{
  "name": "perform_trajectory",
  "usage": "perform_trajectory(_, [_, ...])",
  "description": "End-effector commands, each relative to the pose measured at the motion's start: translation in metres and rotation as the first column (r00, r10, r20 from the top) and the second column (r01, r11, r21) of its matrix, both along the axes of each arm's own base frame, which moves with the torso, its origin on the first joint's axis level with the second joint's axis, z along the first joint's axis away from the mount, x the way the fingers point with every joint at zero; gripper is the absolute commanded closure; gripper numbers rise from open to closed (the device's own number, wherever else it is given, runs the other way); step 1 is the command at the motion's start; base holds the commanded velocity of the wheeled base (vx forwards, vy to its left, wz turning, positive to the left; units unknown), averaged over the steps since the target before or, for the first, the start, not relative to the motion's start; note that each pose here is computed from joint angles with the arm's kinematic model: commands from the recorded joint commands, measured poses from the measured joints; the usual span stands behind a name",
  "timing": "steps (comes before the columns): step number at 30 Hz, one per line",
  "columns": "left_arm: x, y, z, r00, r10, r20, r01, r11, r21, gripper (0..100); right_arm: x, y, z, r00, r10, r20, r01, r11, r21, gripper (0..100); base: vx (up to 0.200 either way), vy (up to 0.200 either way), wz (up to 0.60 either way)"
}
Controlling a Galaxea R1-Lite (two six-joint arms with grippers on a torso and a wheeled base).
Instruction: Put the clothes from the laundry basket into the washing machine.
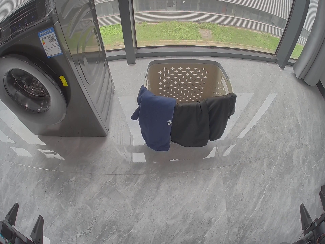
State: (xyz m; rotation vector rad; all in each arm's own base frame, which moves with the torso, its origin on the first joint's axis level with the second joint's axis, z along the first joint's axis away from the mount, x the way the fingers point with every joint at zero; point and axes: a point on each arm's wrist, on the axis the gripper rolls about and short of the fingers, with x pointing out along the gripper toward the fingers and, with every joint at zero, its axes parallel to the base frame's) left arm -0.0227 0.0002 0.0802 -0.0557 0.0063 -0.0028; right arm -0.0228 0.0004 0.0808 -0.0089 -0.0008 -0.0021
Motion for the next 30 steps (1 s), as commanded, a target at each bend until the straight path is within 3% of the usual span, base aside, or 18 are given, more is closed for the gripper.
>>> perform_trajectory(1, [-0.0002, 0.0000, -0.0049, 1.000, 0.000, 0.002, 0.000, 1.000, 0.001, 0, 0.0000, 0.0000, -0.0053, 1.000, 0.001, -0.001, -0.001, 1.000, 0.000, 0, 0.200, 0.000, 0.00])
perform_trajectory(20, [-0.0002, 0.0000, -0.0049, 1.000, 0.000, 0.002, 0.000, 1.000, -0.003, 0, 0.0000, 0.0000, -0.0053, 1.000, 0.001, -0.001, -0.001, 1.000, 0.000, 0, 0.200, 0.000, 0.00])
perform_trajectory(30, [-0.0002, 0.0001, -0.0049, 1.000, 0.001, 0.002, -0.001, 1.000, -0.003, 0, 0.0000, 0.0000, -0.0053, 1.000, 0.001, -0.001, -0.001, 1.000, 0.000, 0, 0.000, 0.000, 0.00])
